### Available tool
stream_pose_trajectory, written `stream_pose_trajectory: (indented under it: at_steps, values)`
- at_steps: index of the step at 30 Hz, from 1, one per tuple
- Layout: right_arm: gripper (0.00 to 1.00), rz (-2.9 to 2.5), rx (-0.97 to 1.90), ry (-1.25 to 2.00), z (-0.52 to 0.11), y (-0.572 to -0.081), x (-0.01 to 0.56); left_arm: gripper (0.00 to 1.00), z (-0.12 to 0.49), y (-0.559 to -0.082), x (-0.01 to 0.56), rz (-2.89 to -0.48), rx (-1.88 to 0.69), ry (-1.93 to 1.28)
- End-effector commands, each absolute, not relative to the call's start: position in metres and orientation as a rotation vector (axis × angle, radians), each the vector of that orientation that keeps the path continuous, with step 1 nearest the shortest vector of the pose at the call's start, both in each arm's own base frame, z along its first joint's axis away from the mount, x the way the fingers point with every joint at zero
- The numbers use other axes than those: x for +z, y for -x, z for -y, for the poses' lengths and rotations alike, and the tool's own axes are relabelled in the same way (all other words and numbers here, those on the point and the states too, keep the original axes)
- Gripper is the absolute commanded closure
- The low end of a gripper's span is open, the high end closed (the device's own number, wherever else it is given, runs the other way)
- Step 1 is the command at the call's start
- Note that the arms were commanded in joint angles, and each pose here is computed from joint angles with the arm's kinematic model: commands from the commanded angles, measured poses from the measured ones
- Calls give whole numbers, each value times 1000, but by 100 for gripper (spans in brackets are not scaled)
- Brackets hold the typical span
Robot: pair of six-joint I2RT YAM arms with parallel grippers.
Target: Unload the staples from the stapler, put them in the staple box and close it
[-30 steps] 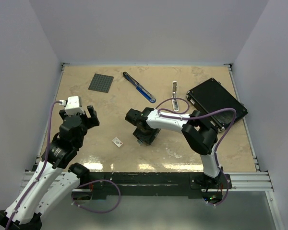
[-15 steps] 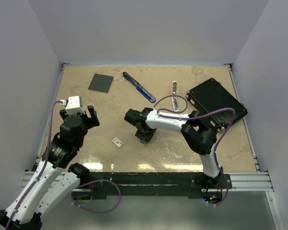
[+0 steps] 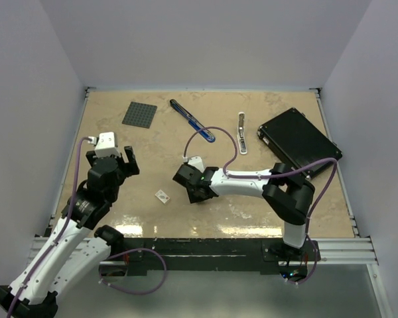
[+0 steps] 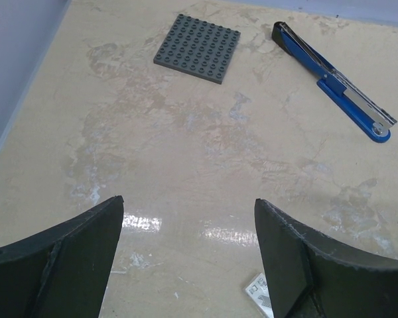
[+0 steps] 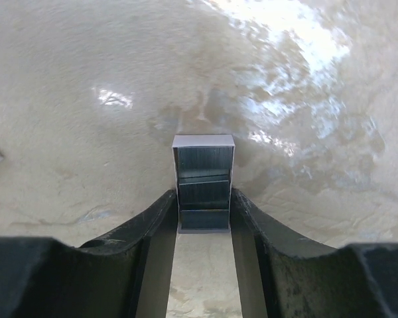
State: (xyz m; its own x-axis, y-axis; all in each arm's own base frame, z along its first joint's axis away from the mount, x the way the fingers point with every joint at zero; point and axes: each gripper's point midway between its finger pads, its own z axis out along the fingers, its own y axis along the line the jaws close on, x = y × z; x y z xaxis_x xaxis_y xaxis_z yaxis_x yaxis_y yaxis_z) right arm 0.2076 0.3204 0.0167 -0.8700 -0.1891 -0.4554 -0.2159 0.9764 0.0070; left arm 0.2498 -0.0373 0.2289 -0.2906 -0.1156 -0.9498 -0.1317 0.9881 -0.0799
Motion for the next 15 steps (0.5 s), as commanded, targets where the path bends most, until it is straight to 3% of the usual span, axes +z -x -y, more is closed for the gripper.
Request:
stream_pose_trajectory:
  at_steps: [1, 11, 15]
  values:
    - [59, -2537, 138, 665, -333, -201, 20, 16, 41, -256, 231, -1866, 7, 192]
    - [45, -2279, 340, 949, -355, -193, 76, 16, 51, -261, 217, -1935, -5, 176]
    - [32, -2273, 264, 753, -340, -209, 90, 16, 66, -264, 203, -2016, -57, 166]
